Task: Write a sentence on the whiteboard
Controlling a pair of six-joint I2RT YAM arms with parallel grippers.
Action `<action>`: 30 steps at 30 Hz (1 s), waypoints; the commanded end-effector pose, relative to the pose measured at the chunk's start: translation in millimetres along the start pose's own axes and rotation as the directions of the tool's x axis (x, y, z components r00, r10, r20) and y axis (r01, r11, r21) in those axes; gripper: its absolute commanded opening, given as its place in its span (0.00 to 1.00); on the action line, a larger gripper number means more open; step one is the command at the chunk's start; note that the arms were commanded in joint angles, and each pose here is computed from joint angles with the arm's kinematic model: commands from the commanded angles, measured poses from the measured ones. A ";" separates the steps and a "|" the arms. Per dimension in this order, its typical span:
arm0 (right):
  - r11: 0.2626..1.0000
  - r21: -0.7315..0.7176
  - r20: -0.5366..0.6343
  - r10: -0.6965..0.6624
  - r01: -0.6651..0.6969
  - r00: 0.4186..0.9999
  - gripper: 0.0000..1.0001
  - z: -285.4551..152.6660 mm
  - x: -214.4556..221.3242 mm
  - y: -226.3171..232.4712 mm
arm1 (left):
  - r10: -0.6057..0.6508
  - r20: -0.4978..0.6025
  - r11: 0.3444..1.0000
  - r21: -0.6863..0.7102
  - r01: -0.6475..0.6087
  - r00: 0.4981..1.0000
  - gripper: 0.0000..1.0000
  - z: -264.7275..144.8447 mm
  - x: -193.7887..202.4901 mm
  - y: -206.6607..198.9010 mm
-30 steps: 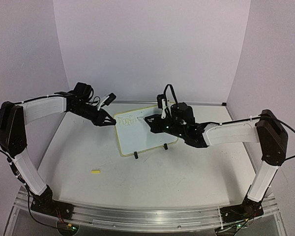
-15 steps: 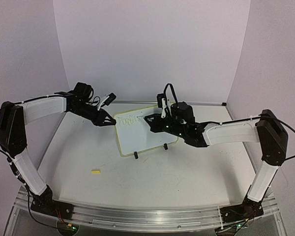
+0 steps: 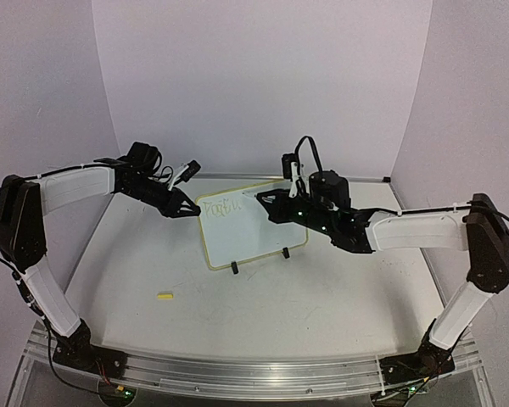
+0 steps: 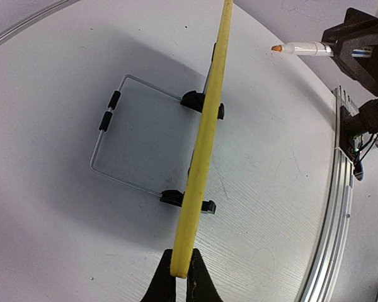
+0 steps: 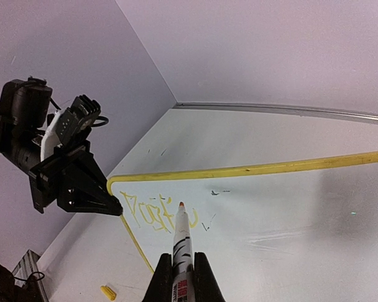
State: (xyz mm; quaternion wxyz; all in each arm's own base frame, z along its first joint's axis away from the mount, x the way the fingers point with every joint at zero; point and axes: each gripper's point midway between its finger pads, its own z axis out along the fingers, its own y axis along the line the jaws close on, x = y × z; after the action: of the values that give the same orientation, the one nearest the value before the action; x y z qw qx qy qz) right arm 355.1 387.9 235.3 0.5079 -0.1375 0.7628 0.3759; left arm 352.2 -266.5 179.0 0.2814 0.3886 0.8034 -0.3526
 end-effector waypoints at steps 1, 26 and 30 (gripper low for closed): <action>1.000 0.011 0.017 -0.002 0.002 1.000 0.00 -2.1 -3.2 -4.6 | 0.018 -0.054 1.000 -0.024 -0.019 0.998 0.00 4.4 6.9 -4.8; 1.000 -0.010 0.011 -0.012 0.012 1.000 0.00 18.1 -2.0 -3.2 | 0.020 -0.060 0.999 -0.025 -0.021 0.998 0.00 5.7 7.7 -4.7; 1.000 -0.010 0.004 -0.010 0.010 1.000 0.00 22.4 1.0 -3.9 | 0.020 -0.060 0.999 -0.027 -0.021 0.998 0.00 5.7 7.7 -4.5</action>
State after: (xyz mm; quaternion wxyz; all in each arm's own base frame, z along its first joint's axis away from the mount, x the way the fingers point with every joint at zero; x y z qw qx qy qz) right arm 363.7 393.7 212.2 0.4941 -0.1409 0.7760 0.3658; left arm 351.2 -269.4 180.1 0.2833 0.3927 0.8027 -0.3481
